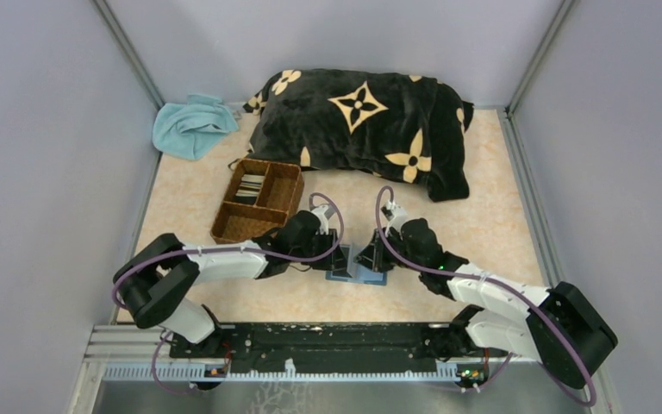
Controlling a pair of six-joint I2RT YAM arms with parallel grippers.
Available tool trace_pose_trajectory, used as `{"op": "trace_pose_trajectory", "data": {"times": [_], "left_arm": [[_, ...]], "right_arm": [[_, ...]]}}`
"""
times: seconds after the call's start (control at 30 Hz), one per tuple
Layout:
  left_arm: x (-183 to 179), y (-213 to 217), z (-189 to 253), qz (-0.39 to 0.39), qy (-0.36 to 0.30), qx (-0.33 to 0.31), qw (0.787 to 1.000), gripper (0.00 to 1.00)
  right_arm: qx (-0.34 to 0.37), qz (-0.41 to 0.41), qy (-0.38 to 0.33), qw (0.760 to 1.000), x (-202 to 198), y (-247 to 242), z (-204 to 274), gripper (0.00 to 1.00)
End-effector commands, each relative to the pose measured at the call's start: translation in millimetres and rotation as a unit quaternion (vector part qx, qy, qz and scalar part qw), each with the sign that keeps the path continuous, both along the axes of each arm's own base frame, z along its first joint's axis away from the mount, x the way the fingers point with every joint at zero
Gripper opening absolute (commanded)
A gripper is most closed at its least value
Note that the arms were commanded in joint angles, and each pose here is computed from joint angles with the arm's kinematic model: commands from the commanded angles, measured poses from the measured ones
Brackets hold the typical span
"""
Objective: Take the credit cards out of the card holder
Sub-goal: Remove the credit card from the card holder.
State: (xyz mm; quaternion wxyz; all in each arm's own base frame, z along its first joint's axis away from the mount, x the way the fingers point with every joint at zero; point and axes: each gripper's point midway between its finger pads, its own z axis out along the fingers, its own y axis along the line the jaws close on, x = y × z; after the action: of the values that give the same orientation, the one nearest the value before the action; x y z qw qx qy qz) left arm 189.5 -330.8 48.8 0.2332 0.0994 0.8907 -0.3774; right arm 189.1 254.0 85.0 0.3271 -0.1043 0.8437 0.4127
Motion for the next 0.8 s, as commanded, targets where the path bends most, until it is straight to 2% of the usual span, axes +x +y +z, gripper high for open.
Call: {"op": "trace_pose_trajectory", "data": {"times": [0.0, 0.23, 0.43, 0.5, 0.57, 0.67, 0.77], "left_arm": [[4, -8, 2, -0.005, -0.017, 0.03, 0.999, 0.34], [-4, -27, -3, -0.031, -0.009, 0.024, 0.999, 0.34], [-7, -32, -6, -0.041, -0.01, 0.022, 0.999, 0.33], [-6, -30, -5, -0.04, -0.014, 0.024, 0.999, 0.32], [-6, -28, -5, -0.037, -0.016, 0.025, 0.999, 0.31], [-6, -26, -4, -0.035, -0.019, 0.022, 0.999, 0.31], [-6, -26, -2, -0.033, -0.019, 0.01, 0.999, 0.31]], "right_arm": [[0.008, -0.017, -0.027, 0.999, 9, -7, 9, 0.13], [0.011, -0.094, -0.045, 0.995, 22, -35, 22, 0.12], [0.024, -0.163, -0.098, 0.981, 29, -61, 52, 0.14], [0.025, -0.164, -0.109, 0.98, 29, -63, 57, 0.2], [0.013, -0.154, -0.097, 0.983, 29, -61, 50, 0.2], [-0.004, -0.125, -0.06, 0.99, 25, -50, 28, 0.18], [0.0, -0.118, -0.039, 0.992, 25, -43, 13, 0.1]]}}
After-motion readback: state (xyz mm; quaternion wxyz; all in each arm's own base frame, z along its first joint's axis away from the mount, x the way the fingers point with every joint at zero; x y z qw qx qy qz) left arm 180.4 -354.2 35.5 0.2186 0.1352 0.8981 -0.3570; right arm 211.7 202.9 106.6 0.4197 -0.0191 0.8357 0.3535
